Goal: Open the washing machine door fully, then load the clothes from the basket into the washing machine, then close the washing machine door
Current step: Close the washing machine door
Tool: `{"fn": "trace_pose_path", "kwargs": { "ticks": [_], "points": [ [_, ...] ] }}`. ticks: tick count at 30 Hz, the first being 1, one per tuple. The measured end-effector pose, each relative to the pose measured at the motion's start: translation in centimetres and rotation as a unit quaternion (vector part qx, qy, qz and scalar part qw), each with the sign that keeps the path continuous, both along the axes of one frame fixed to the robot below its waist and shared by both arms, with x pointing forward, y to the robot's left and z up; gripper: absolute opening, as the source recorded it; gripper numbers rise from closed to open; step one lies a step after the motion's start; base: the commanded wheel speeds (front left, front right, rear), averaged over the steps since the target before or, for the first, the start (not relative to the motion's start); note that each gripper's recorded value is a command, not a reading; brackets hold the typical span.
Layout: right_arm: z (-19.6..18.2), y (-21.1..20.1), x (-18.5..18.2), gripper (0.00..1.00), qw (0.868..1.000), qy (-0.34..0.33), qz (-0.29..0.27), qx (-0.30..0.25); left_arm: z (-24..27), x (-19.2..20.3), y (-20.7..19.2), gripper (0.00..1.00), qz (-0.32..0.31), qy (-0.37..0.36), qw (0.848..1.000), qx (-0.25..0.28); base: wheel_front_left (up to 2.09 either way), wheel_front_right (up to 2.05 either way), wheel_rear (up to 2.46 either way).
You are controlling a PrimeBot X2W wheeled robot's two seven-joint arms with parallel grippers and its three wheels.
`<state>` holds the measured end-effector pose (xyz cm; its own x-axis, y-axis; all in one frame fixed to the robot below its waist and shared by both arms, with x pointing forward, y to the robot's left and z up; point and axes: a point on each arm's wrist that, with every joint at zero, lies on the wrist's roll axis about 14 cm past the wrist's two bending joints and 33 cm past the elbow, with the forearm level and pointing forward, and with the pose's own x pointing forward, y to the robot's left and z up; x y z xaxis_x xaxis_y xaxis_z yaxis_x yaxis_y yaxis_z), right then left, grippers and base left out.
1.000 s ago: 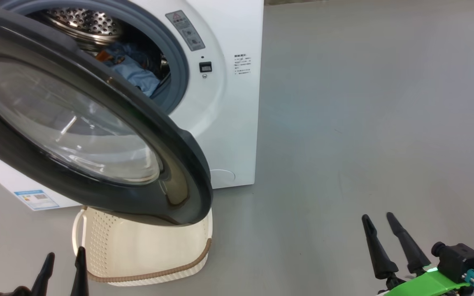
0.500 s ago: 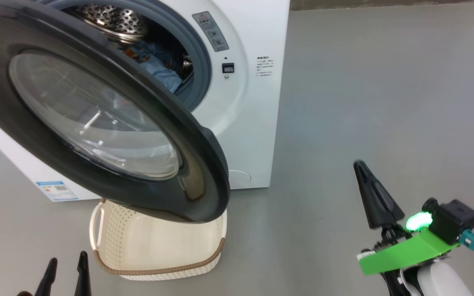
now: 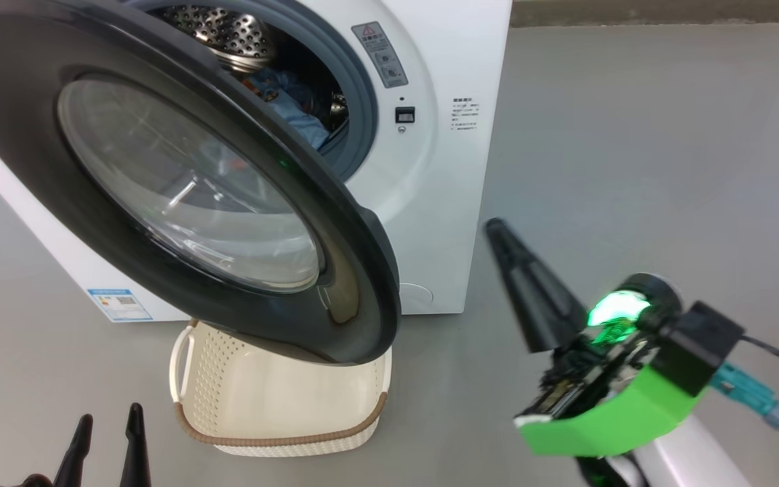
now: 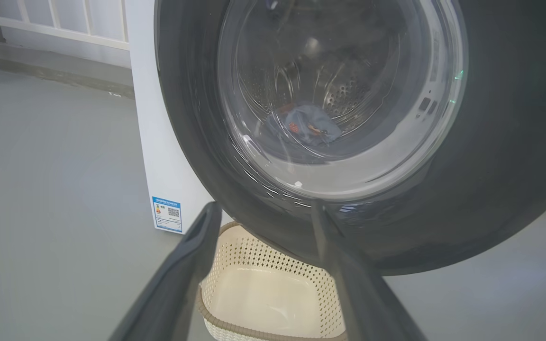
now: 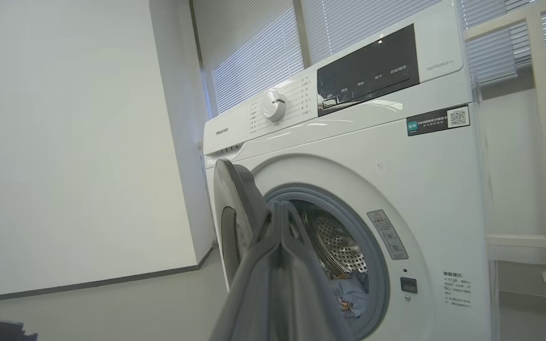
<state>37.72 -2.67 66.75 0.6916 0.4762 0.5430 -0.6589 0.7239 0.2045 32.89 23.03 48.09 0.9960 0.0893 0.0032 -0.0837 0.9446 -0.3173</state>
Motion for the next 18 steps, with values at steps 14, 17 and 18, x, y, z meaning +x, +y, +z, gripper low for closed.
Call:
{"fn": "trace_pose_path", "kwargs": {
  "ticks": [14, 17, 18],
  "points": [
    [-7.0, 8.5, -2.9, 0.0, 0.984, 0.098, 0.141, -0.055, -0.3, -0.9, 0.6, 1.0, 0.021, 0.003, 1.0, -0.011, 0.0, 0.0, 0.0],
    [-9.0, 9.4, -2.7, 0.0, 0.978, 0.126, 0.153, -0.072, -0.5, -1.0, 0.7, 1.0, 0.025, 0.006, 1.0, -0.012, 0.0, 0.0, 0.0],
    [-9.5, 9.6, -2.5, 0.0, 0.976, 0.134, 0.155, -0.075, -0.6, -1.0, 0.7, 1.0, 0.026, 0.008, 1.0, -0.013, 0.0, 0.0, 0.0]
  ]
}}
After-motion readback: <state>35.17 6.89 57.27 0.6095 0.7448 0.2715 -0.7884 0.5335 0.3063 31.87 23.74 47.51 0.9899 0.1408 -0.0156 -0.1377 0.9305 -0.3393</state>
